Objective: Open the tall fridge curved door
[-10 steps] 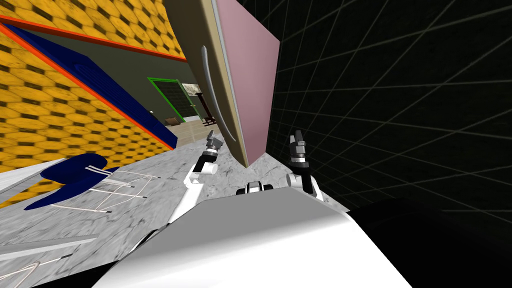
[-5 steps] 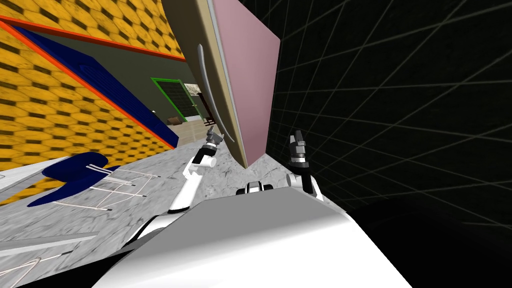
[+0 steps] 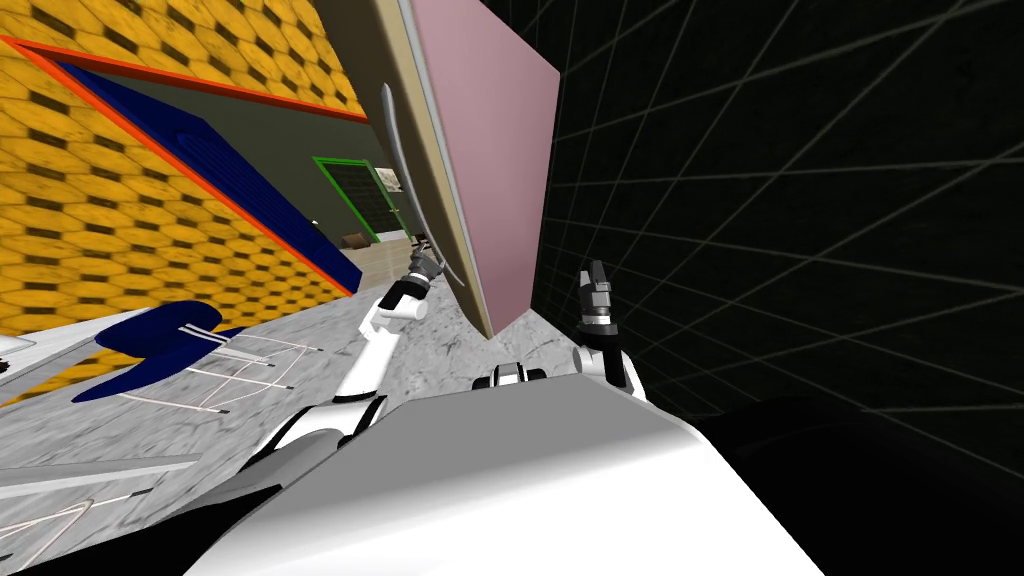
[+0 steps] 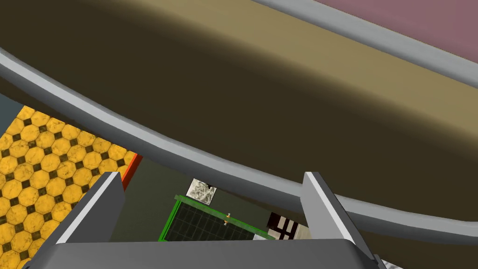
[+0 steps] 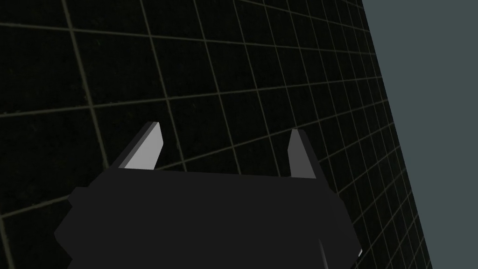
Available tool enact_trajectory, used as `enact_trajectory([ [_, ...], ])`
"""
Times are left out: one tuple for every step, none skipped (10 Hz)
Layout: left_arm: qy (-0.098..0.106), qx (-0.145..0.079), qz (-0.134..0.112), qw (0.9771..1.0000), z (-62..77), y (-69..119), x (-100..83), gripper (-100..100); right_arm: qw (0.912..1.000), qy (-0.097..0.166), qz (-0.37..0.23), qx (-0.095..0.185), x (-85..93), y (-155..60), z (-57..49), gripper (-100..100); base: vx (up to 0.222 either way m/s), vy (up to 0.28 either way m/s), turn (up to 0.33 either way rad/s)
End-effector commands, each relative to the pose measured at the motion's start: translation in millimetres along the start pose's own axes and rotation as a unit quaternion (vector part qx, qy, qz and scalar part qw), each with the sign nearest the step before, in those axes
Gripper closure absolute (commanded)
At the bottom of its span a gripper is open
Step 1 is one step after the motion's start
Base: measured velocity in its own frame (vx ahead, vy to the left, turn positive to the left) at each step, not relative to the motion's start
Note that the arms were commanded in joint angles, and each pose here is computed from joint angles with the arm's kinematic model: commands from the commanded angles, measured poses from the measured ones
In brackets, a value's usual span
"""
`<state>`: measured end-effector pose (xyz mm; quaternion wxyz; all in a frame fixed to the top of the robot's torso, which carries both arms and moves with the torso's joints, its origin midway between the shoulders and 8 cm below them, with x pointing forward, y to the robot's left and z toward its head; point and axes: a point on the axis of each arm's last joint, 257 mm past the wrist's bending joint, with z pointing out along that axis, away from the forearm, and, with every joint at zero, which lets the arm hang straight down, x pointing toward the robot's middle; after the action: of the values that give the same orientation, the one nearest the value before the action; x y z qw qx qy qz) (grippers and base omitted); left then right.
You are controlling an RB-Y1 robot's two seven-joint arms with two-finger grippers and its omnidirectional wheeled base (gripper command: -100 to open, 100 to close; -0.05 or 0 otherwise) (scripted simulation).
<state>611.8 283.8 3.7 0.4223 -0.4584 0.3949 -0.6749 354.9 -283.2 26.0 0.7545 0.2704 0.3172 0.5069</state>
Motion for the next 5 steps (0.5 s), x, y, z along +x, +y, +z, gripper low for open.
enact_trajectory([
  [-0.001, 0.000, -0.003, 1.0000, 14.2, -11.2, -1.7, -100, 1.0000, 0.000, 0.000, 0.000, 0.0, 0, 0.0, 0, 0.021, -0.028, -0.007],
  [-0.019, -0.016, -0.008, 0.9997, 23.7, -13.8, -17.3, -100, 1.0000, 0.000, 0.000, 0.000, 0.0, 0, 0.0, 0, 0.030, -0.053, 0.077],
  [-0.013, -0.008, -0.007, 0.9999, 28.9, -22.6, -10.5, -100, 1.0000, 0.000, 0.000, 0.000, 0.0, 0, 0.0, 0, 0.031, -0.073, 0.052],
  [-0.031, -0.020, -0.012, 0.9993, 36.1, -26.4, -26.9, -100, 1.0000, 0.000, 0.000, 0.000, 0.0, 0, 0.0, 0, 0.072, -0.124, 0.057],
  [-0.026, -0.015, -0.012, 0.9995, 42.1, -35.3, -19.9, -100, 1.0000, 0.000, 0.000, 0.000, 0.0, 0, 0.0, 0, 0.060, -0.106, 0.047],
])
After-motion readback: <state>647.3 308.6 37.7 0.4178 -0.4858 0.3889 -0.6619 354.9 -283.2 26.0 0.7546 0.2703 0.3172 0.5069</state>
